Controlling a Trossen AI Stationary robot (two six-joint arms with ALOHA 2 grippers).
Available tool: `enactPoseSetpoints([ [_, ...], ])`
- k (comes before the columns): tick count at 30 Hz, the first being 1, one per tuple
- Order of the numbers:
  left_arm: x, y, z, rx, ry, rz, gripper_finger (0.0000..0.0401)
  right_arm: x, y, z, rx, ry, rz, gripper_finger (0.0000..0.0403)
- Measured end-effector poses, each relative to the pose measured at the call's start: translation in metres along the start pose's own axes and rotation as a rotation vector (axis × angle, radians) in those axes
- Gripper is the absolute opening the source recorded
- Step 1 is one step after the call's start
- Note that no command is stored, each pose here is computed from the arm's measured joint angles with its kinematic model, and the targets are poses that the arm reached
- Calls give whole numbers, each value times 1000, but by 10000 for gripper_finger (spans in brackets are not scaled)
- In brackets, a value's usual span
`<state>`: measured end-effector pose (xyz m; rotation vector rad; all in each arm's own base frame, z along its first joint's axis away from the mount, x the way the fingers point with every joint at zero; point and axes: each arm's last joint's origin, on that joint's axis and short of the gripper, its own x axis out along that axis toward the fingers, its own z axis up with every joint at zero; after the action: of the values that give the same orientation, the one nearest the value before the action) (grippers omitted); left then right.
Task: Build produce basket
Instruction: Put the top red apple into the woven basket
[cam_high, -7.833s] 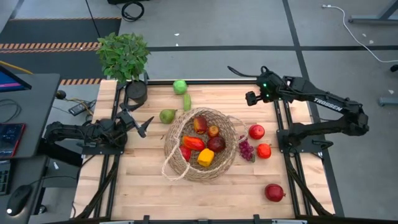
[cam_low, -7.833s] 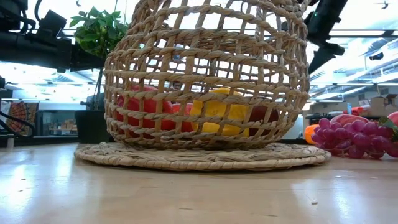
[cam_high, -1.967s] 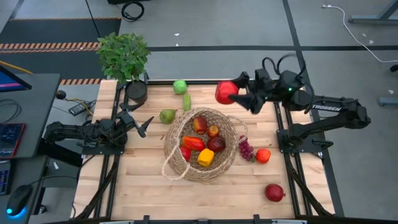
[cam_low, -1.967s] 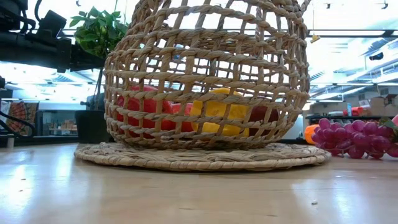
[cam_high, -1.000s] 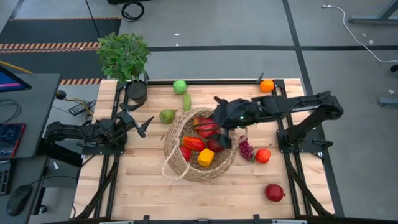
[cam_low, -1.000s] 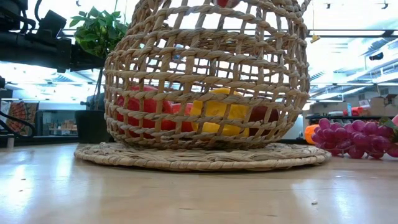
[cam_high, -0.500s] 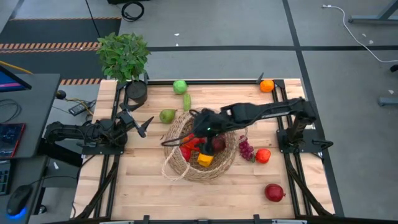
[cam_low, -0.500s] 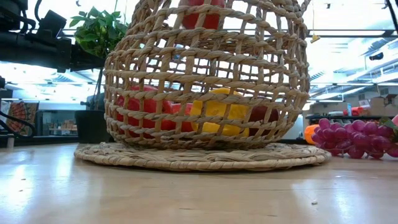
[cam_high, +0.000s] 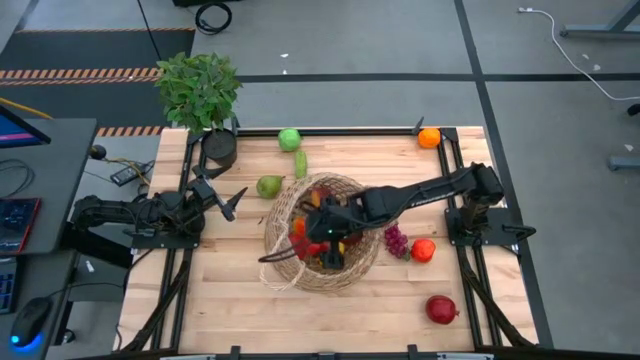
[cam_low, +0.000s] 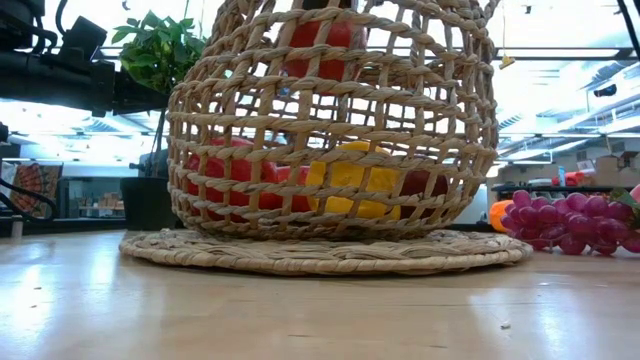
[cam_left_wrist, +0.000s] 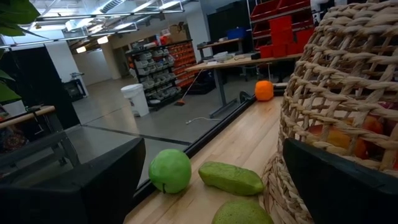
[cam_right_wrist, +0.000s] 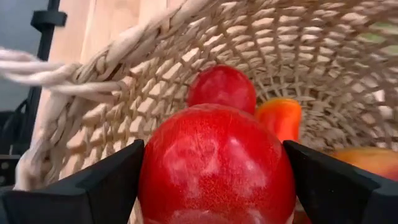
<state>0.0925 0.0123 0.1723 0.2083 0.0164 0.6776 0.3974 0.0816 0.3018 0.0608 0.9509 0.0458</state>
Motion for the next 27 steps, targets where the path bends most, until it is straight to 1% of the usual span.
enactPoseSetpoints([
  [5, 0, 0, 0, -1, -1, 1, 388, 16, 3, -7, 63, -34, 37, 373],
  [8, 0, 0, 0, 0, 0, 0, 388, 19, 4, -9, 81, -27, 48, 373],
  [11, 0, 0, 0, 0, 0, 0, 388, 20, 4, -9, 81, -24, 68, 373],
  [16, 0, 0, 0, 0, 0, 0, 388, 22, 4, -8, 84, -31, 70, 373],
  [20, 0, 0, 0, 0, 0, 0, 388, 24, 4, -10, 71, -39, 48, 373],
  [27, 0, 0, 0, -1, 0, 1, 388, 43, 1, -25, 82, -34, 43, 373],
])
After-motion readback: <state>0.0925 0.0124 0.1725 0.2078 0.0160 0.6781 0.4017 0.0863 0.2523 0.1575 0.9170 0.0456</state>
